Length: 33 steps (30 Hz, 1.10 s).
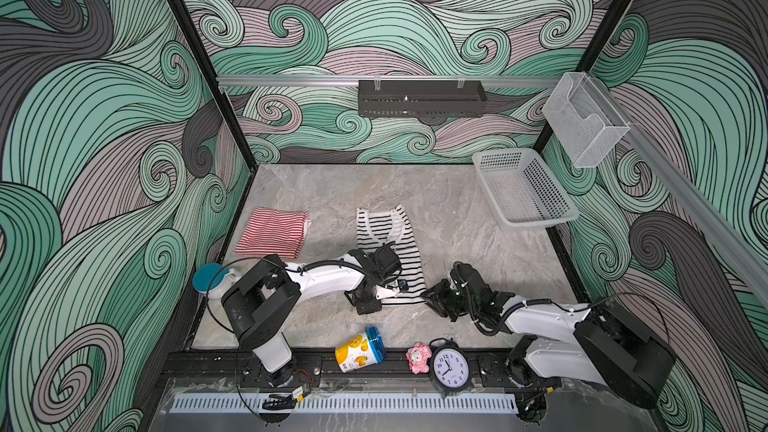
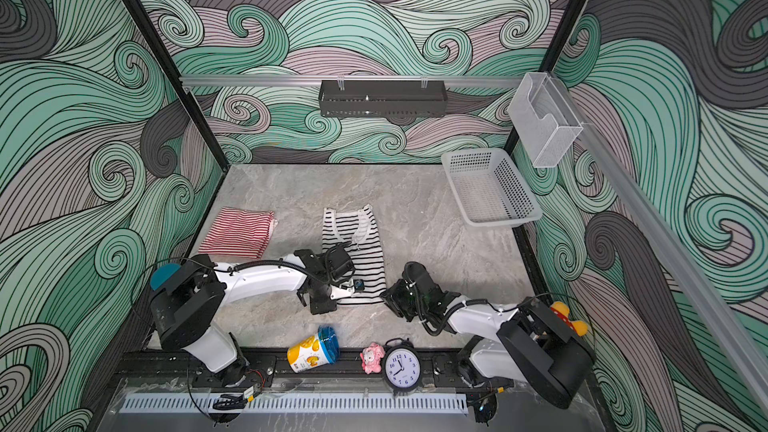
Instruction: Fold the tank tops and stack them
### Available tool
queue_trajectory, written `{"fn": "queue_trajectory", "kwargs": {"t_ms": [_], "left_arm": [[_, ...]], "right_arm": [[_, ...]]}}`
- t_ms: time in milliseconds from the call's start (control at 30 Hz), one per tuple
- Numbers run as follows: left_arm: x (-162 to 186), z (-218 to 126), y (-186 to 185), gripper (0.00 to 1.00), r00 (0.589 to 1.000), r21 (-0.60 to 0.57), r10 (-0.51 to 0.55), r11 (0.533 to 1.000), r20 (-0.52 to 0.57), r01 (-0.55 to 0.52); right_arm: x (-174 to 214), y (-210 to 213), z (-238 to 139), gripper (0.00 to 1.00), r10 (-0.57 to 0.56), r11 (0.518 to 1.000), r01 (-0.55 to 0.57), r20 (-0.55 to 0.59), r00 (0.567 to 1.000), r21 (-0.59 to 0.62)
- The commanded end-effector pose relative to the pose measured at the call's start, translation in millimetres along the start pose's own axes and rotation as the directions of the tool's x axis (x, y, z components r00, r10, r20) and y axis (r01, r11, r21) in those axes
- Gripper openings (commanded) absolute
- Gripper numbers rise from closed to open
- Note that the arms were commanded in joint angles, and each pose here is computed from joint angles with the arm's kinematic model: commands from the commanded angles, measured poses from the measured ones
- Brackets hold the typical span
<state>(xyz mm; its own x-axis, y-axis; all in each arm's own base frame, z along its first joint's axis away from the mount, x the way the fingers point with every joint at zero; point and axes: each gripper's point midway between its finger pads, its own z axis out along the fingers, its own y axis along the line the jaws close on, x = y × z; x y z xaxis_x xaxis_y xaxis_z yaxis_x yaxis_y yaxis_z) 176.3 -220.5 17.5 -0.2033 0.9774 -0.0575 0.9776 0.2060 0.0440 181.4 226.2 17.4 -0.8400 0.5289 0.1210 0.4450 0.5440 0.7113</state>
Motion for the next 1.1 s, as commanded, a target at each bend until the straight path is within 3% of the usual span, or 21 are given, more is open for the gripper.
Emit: {"fn": "queue_trajectory", "kwargs": {"t_ms": [0,200,367,700,900,1067], "left_arm": [[-1,-4,-4,0.00,1.000,0.026,-0.006,1.000,-0.008,0.006],[-4,-4,-5,0.00,1.000,0.035,-0.003,0.999,-0.002,0.004],[-3,-6,-5,0.00,1.000,0.035,-0.001,0.999,-0.001,0.001],[-1,-14,-6,0.00,1.000,0.038,0.009,0.999,-0.009,-0.009],[-11,-56,-45,0.00,0.999,0.270,0.044,0.962,0.013,-0.046],[-16,-79,-65,0.00,0.995,0.353,0.090,0.930,0.040,-0.099]], "right_arm": [[-2,-55,-4,0.27,0.063,0.981,-0.071,0.050,0.997,0.181],[-5,-50,5,0.19,0.060,0.983,-0.067,0.045,0.997,0.172],[-3,-49,14,0.01,0.073,0.984,-0.076,0.020,0.997,0.163],[-9,-19,-3,0.00,0.001,0.989,-0.005,0.028,1.000,0.147],[-13,-13,-37,0.00,-0.008,0.991,0.000,0.062,0.998,0.132],[-20,0,-77,0.00,-0.008,0.995,-0.003,0.115,0.993,0.096]]}}
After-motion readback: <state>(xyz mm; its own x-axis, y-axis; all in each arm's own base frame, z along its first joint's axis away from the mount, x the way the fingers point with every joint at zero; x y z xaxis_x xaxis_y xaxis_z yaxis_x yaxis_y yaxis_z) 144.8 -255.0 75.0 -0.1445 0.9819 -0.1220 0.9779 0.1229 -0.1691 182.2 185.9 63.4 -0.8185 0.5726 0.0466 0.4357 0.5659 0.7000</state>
